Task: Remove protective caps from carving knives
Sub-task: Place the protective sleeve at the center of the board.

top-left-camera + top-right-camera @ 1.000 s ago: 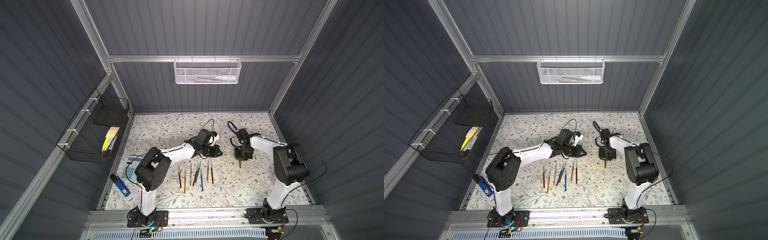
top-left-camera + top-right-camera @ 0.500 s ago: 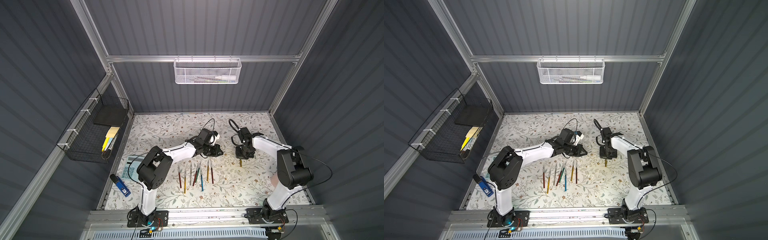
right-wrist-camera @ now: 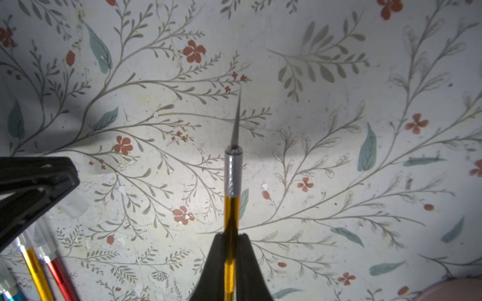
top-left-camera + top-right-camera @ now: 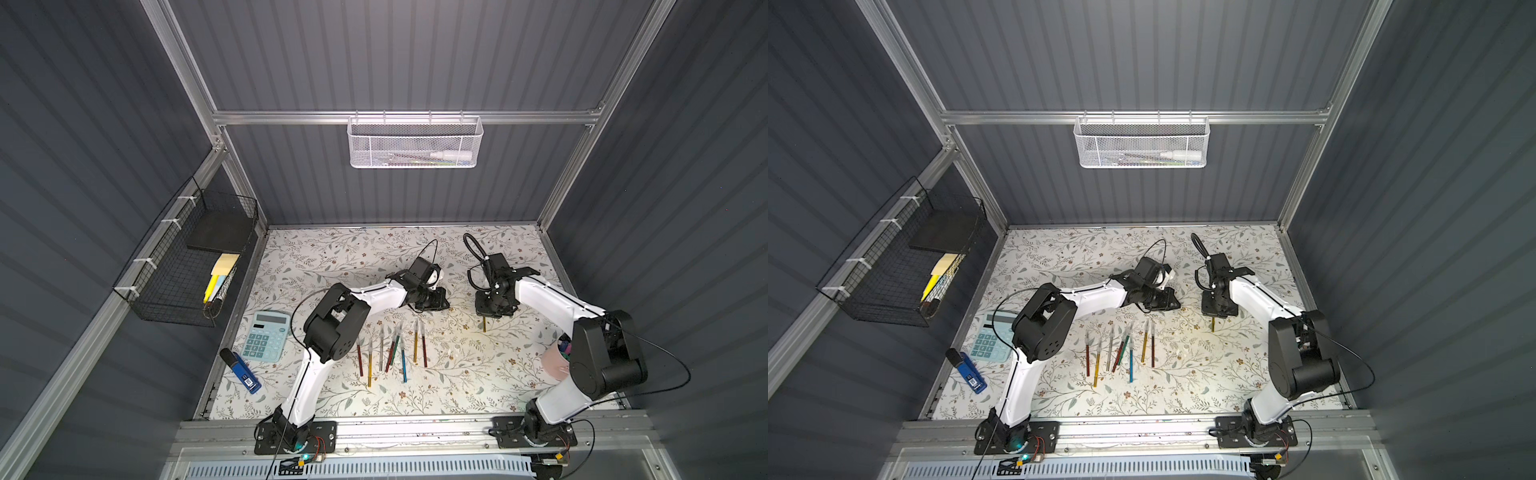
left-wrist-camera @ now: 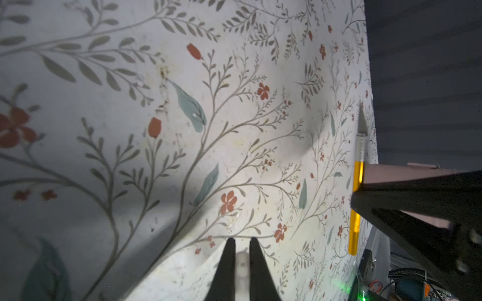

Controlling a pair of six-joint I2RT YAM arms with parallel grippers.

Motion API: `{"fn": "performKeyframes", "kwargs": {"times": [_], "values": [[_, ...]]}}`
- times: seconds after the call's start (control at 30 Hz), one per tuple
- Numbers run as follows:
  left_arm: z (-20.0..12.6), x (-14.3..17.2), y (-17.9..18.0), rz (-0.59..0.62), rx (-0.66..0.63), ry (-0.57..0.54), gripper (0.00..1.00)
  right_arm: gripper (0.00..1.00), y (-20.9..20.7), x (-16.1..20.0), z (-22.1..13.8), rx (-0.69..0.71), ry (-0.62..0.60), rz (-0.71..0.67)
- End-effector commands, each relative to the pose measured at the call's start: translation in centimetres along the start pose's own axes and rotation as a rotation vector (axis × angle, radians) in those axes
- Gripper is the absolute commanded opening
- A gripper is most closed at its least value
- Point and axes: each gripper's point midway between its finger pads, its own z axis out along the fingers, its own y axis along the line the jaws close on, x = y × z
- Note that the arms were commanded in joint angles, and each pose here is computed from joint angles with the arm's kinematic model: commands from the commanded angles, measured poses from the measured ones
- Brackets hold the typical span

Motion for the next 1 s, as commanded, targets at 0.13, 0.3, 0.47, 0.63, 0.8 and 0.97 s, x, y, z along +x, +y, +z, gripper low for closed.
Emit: {"fn": "performKeyframes", "kwargs": {"times": [0.13,0.3,0.47,0.63,0.8,0.97], "values": [[1.1,0.8,2.2,-0.06,-0.113,0.058,0.1,0.09,-0.3,1.1,0.4,0.001,0.034,0.014],[1.3,0.9,2.5,-0.068,-0.125,0.062,0.17,0.09,-0.3,1.1,0.6,0.001,0.036,0.011],[1.1,0.7,2.6,-0.063,-0.14,0.06,0.28,0.09,-0.3,1.1,0.6,0.001,0.035,0.011],[-0.1,0.0,1.8,-0.034,-0.145,0.044,0.42,0.09,-0.2,1.0,0.5,-0.004,0.033,0.009],[-2.5,-1.0,1.7,0.015,-0.228,0.003,0.48,0.09,0.1,1.0,0.5,-0.021,0.034,0.009],[-6.0,-1.0,1.6,0.055,-0.257,-0.031,0.48,0.09,0.5,0.9,0.5,-0.045,0.03,0.008]]}}
